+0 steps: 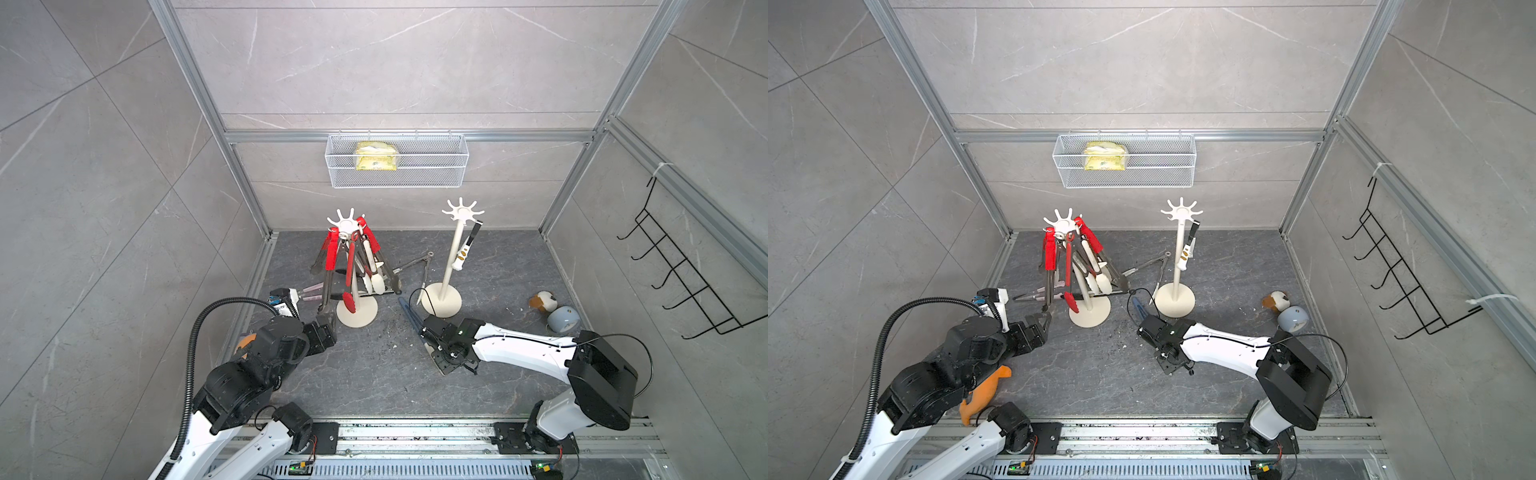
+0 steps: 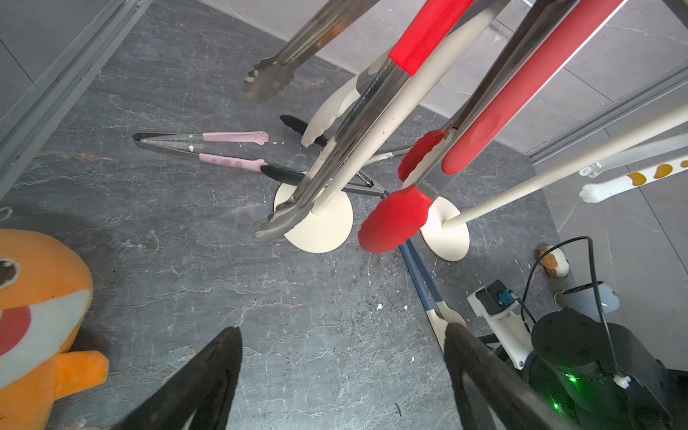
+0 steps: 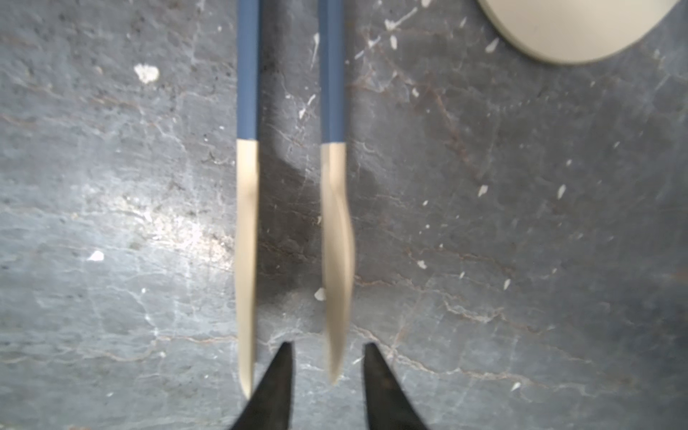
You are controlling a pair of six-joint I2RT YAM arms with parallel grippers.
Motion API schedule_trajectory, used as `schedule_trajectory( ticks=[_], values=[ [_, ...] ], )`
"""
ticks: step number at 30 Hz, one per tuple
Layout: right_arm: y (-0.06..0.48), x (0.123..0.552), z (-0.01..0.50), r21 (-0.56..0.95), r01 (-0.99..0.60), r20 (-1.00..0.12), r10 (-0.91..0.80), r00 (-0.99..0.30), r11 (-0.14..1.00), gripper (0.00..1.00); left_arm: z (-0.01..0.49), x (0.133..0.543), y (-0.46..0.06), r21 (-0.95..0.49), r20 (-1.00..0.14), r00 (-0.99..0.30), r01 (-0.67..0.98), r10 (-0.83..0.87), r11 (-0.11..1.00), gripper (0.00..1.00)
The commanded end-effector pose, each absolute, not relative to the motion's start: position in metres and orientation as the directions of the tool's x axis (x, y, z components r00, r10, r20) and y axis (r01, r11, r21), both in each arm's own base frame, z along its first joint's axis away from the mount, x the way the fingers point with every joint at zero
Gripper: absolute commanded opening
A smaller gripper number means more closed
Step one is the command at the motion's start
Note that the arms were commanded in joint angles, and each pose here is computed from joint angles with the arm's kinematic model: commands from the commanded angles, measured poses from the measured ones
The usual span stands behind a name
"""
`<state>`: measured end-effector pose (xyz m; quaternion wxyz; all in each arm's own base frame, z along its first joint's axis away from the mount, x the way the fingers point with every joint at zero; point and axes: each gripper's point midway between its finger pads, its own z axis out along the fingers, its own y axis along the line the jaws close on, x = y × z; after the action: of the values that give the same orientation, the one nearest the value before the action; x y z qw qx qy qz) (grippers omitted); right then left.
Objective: Hang food tongs on kitchen utensil racks
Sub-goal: Move the food tongs to the center of the board.
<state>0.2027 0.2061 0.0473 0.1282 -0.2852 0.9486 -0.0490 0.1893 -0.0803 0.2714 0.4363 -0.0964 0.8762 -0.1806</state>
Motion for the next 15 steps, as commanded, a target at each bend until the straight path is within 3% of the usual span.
schedule_trajectory(
  ticks=[1,6,15],
  values=[
    [0.204,0.199,0.069,-0.135,-0.511,-0.247,-0.529,-0.812,0.849,0.45,0.273,0.186,-0.080,-0.429,-0.728,-0.592,0.002,-0.345,0.903,0.88],
    [0.224,0.195,0.099,-0.011,-0.545,-0.283,-0.526,-0.802,0.838,0.48,0.282,0.183,-0.086,-0.429,-0.738,-0.597,0.053,-0.315,0.902,0.89],
    [0.266,0.187,0.082,0.177,-0.517,-0.214,-0.480,-0.851,0.837,0.48,0.294,0.176,-0.090,-0.423,-0.766,-0.583,0.141,-0.271,0.895,0.91]
  ],
)
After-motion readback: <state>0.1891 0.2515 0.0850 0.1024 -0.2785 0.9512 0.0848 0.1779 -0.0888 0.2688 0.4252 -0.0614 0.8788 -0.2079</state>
